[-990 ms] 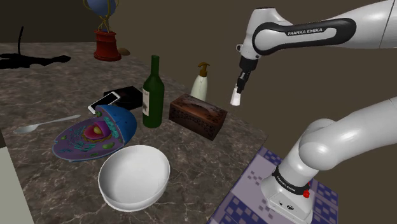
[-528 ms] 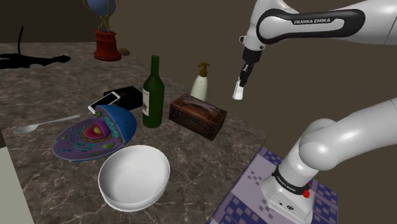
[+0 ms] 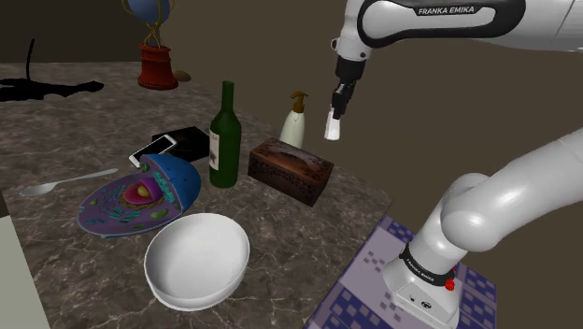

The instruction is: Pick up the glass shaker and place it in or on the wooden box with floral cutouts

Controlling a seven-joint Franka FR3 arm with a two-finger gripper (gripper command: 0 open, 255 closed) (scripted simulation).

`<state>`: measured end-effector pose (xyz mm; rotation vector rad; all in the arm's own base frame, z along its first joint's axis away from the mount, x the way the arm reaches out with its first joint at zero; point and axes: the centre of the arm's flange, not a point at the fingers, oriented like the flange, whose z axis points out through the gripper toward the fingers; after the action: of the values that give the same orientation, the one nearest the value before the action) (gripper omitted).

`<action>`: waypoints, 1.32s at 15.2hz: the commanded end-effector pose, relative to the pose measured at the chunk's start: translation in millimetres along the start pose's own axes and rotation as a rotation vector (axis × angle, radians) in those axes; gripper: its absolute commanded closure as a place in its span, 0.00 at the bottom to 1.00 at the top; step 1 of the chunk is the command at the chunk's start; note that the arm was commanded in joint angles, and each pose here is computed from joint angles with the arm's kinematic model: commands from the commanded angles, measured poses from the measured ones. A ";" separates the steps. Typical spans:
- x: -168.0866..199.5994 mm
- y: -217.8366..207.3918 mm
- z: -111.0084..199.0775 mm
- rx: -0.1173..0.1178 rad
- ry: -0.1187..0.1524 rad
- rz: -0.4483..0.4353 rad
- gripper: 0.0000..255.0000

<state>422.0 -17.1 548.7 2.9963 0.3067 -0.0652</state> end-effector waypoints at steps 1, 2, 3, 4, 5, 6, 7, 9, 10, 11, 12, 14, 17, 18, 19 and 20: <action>15.6 -16.2 -7.1 0.000 0.000 0.001 1.00; 24.1 -25.4 -11.3 0.000 0.000 0.001 1.00; 32.7 -34.5 -15.5 0.000 0.000 0.001 1.00; 41.2 -43.6 -19.7 0.000 0.000 0.001 1.00; 49.8 -52.8 -23.9 0.000 0.000 0.001 1.00; 58.3 -61.9 -28.1 0.000 0.000 0.001 1.00; 69.2 -73.5 -33.5 0.000 0.000 0.001 1.00; 69.8 -74.8 -23.0 0.000 0.000 0.001 1.00; 70.1 -75.5 -17.8 0.000 0.000 0.001 1.00; 70.4 -76.1 -12.6 0.000 0.000 0.001 1.00; 70.7 -76.8 -7.3 0.000 0.000 0.001 1.00; 71.2 -78.1 3.1 0.000 0.000 0.001 1.00; 72.1 -80.0 18.8 0.000 0.000 0.001 1.00; 72.4 -80.7 24.0 0.000 0.000 0.001 1.00; 72.7 -81.3 29.3 0.000 0.000 0.001 1.00; 73.0 -82.0 34.5 0.000 0.000 0.001 1.00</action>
<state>476.0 73.3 506.1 2.9968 0.3049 -0.0660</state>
